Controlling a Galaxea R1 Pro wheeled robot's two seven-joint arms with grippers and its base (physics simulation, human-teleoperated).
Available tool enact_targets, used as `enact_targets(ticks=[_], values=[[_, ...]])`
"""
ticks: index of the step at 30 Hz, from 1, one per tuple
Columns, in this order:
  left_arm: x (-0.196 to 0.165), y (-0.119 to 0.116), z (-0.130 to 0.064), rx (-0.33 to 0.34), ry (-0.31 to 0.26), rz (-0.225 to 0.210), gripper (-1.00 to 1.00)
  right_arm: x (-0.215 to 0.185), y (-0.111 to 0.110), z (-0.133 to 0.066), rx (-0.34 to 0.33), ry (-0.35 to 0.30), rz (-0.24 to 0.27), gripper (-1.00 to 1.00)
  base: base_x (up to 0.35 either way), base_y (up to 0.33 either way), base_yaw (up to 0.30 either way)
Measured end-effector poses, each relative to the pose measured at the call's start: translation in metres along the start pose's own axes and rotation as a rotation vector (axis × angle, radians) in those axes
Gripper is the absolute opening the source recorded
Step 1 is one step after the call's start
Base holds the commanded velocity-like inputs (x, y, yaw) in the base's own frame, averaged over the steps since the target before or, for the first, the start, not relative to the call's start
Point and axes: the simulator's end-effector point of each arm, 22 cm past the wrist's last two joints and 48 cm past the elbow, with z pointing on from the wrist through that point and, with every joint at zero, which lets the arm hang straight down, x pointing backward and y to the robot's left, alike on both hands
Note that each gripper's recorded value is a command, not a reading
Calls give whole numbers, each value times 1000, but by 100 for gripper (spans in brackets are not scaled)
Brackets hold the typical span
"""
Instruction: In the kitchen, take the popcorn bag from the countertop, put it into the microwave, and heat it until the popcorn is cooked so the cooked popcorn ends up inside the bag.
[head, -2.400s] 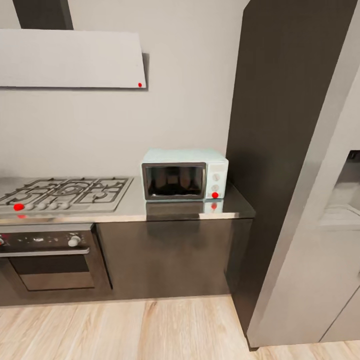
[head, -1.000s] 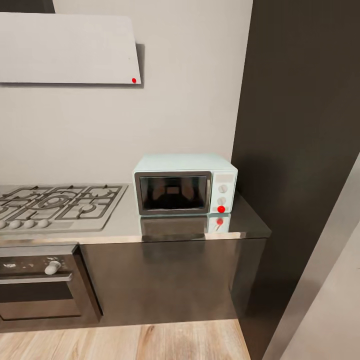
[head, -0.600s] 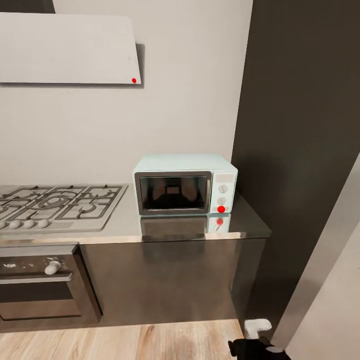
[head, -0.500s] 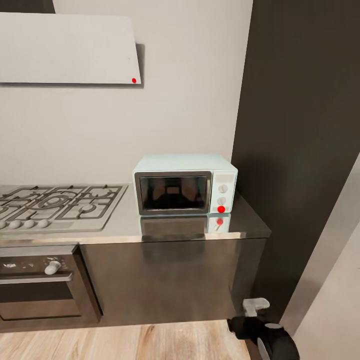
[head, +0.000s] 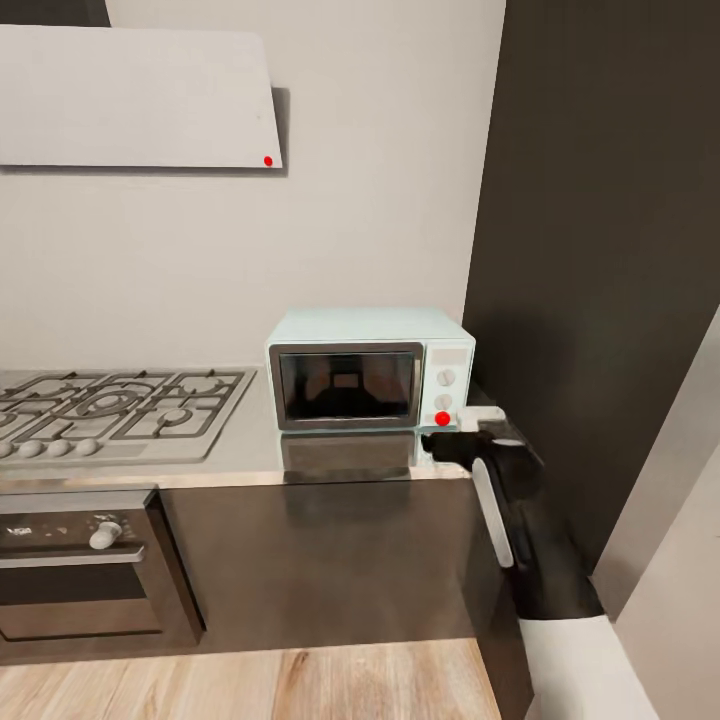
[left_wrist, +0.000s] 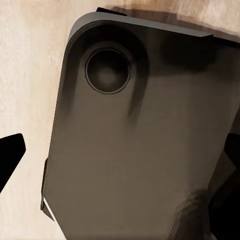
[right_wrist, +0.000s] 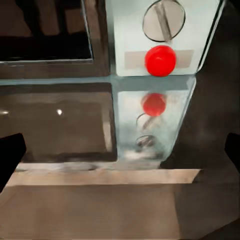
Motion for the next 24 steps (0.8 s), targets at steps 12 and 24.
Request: enact_targets(ticks=[12,24], values=[[0,-1,0,6,0,3,100,-61,25,-11,74,-209,-26,100,0,0,0],[-2,-1,0,8,-6,3,100,-61,43,-13,48,-215,-65,100,46,23,0]])
